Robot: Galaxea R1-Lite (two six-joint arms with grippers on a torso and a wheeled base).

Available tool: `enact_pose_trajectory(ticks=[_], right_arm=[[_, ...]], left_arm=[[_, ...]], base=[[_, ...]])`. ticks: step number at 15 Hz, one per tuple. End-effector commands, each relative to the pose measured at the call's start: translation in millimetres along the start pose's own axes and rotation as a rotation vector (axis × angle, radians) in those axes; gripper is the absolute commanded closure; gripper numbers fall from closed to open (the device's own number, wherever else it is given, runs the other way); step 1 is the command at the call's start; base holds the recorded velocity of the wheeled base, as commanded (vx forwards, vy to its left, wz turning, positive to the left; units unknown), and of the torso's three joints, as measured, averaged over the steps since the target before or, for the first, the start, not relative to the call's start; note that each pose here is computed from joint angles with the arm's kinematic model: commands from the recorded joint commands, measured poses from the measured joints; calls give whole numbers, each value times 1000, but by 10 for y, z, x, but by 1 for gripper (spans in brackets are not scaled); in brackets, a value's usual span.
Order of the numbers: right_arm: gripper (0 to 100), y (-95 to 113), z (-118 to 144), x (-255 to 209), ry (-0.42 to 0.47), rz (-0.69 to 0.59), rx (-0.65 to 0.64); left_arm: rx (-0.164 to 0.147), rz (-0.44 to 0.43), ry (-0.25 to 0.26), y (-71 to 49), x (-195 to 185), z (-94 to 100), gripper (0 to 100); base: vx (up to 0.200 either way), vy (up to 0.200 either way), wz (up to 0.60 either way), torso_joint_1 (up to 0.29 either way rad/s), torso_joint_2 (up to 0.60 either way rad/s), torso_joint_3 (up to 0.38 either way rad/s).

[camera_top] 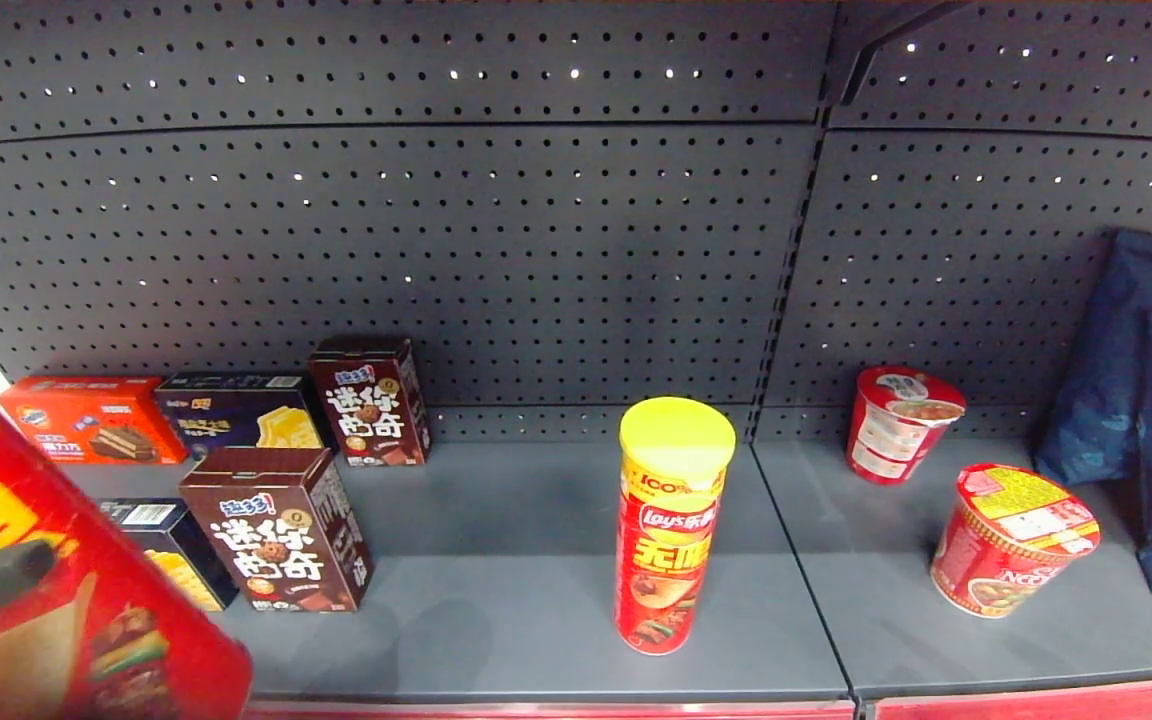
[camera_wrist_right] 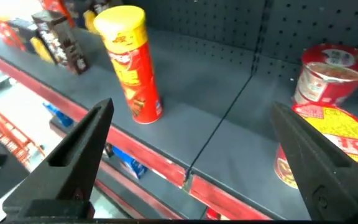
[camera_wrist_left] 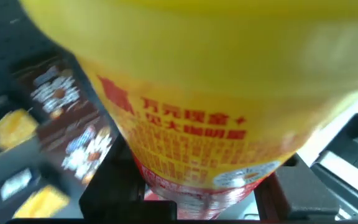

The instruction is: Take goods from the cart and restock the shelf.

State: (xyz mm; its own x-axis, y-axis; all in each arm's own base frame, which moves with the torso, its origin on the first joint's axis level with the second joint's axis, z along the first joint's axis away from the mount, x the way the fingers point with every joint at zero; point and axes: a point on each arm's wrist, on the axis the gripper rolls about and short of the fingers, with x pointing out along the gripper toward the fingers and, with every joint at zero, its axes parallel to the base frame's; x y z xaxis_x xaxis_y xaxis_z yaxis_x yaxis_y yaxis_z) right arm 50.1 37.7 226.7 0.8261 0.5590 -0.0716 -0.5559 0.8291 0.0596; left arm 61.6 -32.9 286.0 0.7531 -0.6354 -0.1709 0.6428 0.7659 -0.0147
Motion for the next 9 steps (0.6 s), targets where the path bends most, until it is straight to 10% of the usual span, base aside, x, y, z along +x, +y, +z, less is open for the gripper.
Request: enact_pose_trajectory(ticks=[1, 9], right_arm=[[0, -7, -24, -9, -2, -7, 20], [0, -25, -108, -144, -26, -14, 57]], left_arm=[[-16, -48, 61, 119, 485, 87, 100], [-1, -109, 85, 272, 1485, 153, 100]], base=[[0, 0, 0, 0, 0, 0], [0, 0, 0, 0, 0, 0]])
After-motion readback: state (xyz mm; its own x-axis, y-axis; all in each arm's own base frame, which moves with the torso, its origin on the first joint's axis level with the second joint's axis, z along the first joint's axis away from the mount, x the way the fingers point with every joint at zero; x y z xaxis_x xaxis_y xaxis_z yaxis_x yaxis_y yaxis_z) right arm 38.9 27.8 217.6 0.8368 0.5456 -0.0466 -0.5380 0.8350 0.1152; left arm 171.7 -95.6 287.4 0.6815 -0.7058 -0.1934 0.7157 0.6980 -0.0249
